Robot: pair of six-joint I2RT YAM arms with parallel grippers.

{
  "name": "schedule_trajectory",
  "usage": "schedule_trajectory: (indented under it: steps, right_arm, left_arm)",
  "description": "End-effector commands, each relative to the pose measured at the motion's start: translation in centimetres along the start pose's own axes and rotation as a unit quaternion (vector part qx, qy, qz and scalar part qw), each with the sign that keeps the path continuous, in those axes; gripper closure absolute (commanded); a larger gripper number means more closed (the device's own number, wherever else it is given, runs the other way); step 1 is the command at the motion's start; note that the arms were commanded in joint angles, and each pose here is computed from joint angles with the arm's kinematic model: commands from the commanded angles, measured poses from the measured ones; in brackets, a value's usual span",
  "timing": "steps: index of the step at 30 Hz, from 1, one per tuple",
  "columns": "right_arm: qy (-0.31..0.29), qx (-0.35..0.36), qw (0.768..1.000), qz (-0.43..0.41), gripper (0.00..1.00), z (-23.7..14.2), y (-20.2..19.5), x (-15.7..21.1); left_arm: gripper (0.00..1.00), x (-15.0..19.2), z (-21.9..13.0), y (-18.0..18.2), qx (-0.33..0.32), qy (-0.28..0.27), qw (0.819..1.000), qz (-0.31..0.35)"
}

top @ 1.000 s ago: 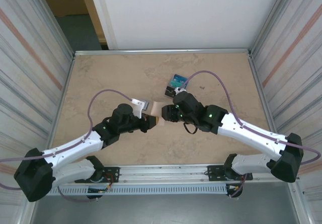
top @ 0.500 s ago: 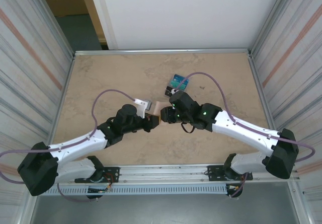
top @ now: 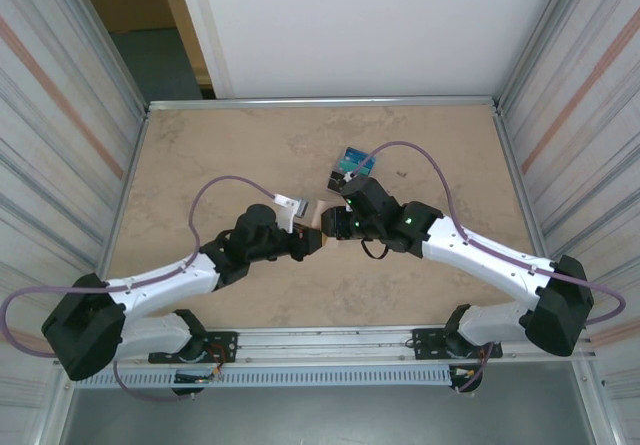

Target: Take the credit cards out of the card holder

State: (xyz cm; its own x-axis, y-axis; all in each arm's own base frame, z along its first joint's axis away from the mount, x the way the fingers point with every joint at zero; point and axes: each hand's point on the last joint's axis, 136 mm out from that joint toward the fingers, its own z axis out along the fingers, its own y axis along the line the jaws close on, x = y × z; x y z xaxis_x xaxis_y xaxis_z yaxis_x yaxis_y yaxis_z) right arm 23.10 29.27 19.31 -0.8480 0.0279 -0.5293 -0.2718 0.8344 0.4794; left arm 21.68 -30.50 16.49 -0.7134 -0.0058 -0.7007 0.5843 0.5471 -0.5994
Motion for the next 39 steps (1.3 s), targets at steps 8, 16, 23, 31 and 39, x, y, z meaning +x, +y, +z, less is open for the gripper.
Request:
schedule_trajectory:
  steps: [8,16,23,31,39]
  right_arm:
    - [0.016,0.021,0.999,0.021,0.64,1.2,-1.5,0.9]
    - [0.018,0.039,0.999,0.026,0.67,1.5,-2.5,1.0]
    - [0.014,0.039,0.999,0.030,0.69,1.5,-2.7,0.7]
    - [0.014,0.040,0.999,0.032,0.72,1.4,-2.9,0.7]
    - [0.016,0.045,0.998,0.031,0.75,1.3,-3.3,0.9]
  left_arm:
    - [1.00,-2.7,-0.4,-2.8,0.046,-0.037,0.998,0.016]
    - [1.00,-3.1,-0.9,-3.0,0.045,-0.046,0.998,0.022]
    - [1.00,-3.3,-1.1,-3.3,0.048,-0.050,0.997,0.025]
    - [1.00,-3.7,-1.2,-3.2,0.040,-0.056,0.997,0.022]
    - [1.00,-3.9,-1.1,-2.9,0.031,-0.056,0.998,0.020]
